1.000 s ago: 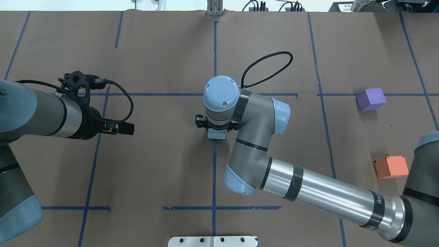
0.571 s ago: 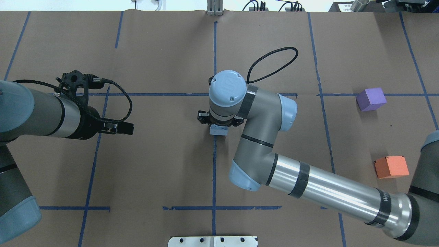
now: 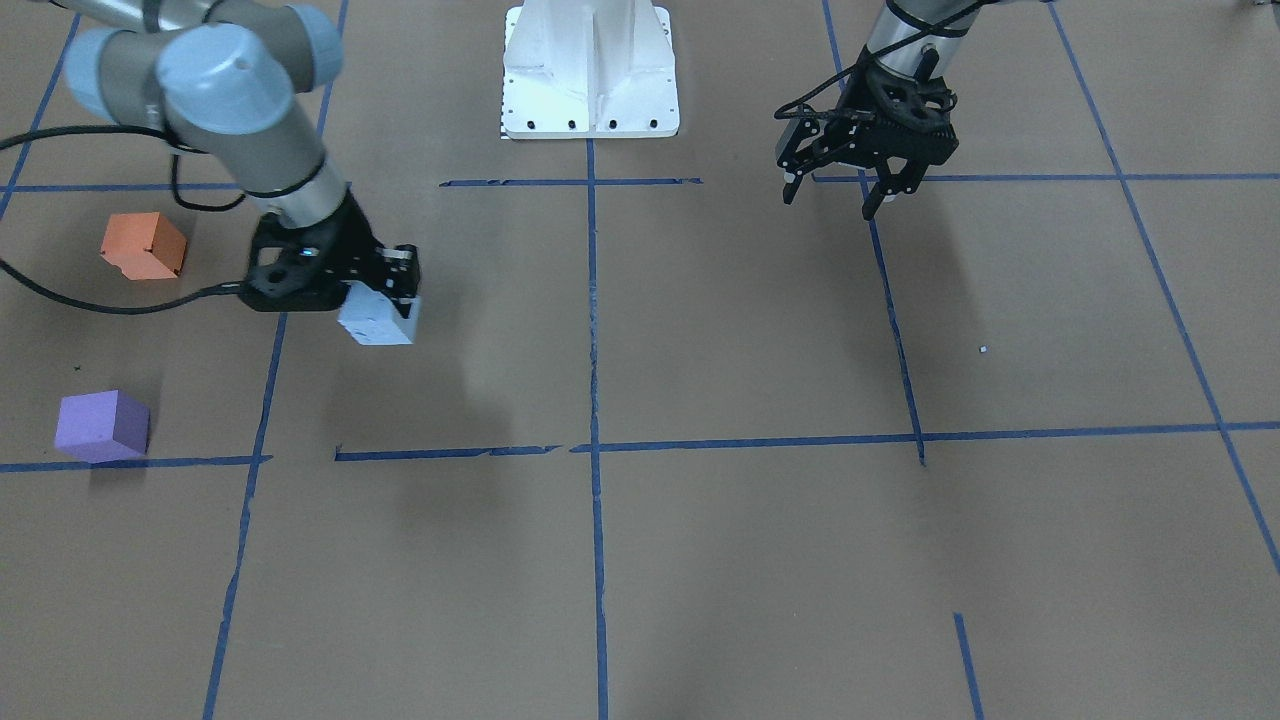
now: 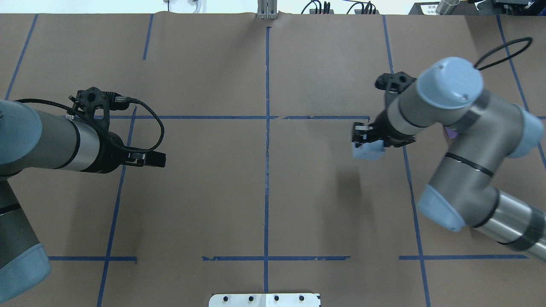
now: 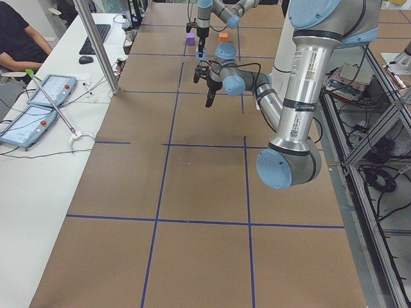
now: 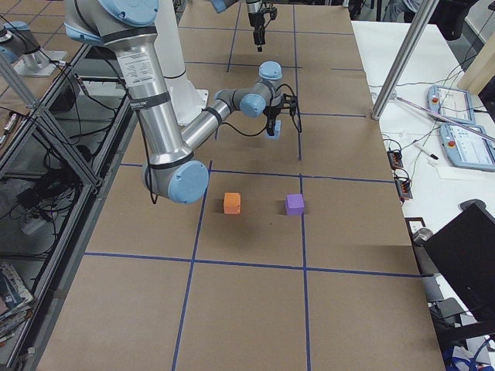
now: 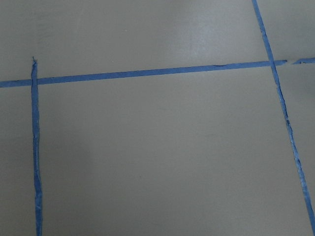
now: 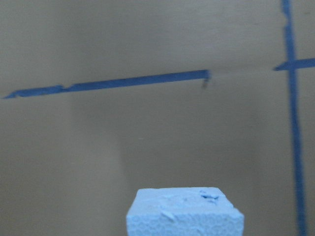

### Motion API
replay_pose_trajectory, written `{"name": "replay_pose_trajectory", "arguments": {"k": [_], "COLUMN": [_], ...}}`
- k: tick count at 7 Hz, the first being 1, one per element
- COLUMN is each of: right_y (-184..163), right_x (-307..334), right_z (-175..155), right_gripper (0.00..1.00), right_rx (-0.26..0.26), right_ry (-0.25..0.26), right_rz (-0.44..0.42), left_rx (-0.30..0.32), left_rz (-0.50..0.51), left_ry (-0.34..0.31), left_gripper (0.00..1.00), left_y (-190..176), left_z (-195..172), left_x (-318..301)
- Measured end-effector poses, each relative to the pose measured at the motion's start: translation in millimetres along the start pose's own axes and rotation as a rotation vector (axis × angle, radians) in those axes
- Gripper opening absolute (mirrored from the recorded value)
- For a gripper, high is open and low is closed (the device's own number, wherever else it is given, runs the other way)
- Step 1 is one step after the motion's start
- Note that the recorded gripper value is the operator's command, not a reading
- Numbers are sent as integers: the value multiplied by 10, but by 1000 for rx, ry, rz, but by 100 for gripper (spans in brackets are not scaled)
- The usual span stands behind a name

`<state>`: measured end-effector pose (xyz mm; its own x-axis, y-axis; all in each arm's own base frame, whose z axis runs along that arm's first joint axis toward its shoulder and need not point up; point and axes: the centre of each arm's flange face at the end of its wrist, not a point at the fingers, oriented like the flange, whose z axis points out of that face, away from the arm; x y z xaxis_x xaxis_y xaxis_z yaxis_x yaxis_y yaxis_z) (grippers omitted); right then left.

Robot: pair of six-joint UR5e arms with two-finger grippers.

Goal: Place blue block between orange and purple blocks
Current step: 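Carry the light blue cube with the right gripper between purple and orange cubes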

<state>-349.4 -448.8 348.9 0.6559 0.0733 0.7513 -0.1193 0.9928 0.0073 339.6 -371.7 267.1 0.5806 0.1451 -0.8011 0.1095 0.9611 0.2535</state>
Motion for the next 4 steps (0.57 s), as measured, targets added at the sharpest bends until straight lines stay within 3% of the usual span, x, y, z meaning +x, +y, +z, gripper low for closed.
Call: {"name": "replay_pose_trajectory", "arguments": {"k": [2, 4], "right_y": [146, 162], "right_x": [1235, 1691], "right_z": [23, 191], "right_gripper": [4, 4], "right_rx": [-29, -53], "right_ry": [104, 153], "right_rz": [-60, -48], "left_rx": [1, 1], "left_rz": [-1, -2], "left_ry": [0, 1], "left_gripper": [100, 100], "left_y": [-1, 0], "left_z": [-1, -4], "left_x": [2, 7]}}
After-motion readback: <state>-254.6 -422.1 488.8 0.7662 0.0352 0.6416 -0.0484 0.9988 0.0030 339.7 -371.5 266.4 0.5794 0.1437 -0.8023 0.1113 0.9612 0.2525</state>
